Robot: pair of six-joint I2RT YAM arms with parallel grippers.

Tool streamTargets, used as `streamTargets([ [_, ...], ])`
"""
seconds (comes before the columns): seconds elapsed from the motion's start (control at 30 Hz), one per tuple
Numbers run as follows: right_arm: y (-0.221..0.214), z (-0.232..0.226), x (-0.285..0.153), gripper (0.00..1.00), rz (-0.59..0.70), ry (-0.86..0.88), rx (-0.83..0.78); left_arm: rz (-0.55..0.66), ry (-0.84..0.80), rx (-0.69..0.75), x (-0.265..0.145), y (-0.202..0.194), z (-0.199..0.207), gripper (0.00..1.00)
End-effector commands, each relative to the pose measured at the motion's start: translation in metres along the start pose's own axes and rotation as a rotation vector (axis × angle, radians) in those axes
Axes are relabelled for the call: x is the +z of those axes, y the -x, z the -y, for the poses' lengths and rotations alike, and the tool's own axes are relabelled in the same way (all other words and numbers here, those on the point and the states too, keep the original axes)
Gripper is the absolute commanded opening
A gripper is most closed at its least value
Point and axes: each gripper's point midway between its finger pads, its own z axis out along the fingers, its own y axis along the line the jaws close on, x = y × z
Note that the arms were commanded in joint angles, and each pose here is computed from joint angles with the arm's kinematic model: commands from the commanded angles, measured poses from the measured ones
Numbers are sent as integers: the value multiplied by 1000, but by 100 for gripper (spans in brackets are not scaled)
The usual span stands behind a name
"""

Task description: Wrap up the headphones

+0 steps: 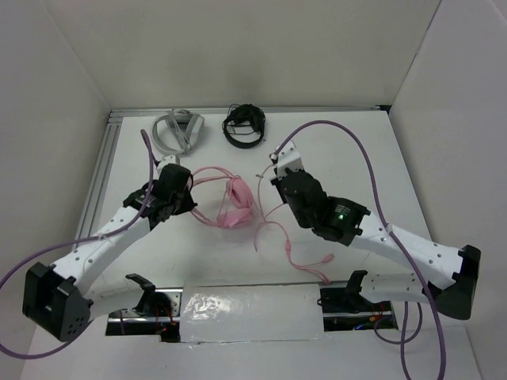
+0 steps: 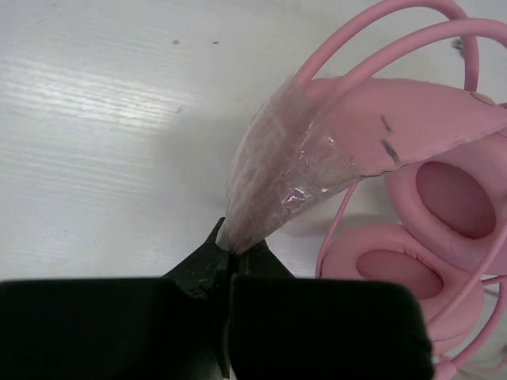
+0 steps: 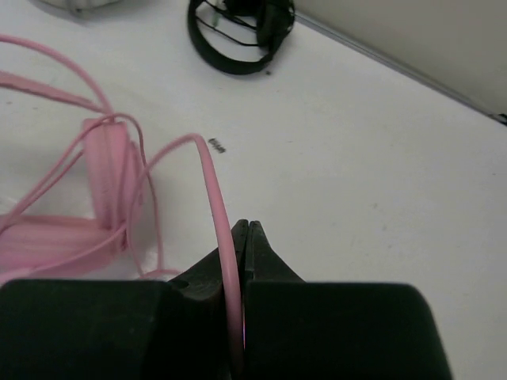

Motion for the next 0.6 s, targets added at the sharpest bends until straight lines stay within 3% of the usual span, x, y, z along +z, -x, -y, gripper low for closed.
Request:
streamTargets([
  [0.0, 46, 18, 3, 0, 119, 41, -41, 119, -254, 21, -33, 21, 44, 0],
  [0.1, 67, 23, 9, 0, 151, 44, -54, 64, -295, 32, -34, -1, 47, 0],
  [0.23, 81, -2, 1, 0, 155, 141, -94, 35, -222, -79, -29, -7, 39, 0],
  [0.33, 68, -11, -2, 0, 148, 152, -121, 83, -220, -159, -36, 15, 46, 0],
  [0.47, 60, 2, -15, 0, 159, 130, -62, 161, -338, -204, -58, 56, 61, 0],
  [0.57, 46, 6, -27, 0, 155, 158, -36, 223, -322, -276, -68, 81, 51, 0],
])
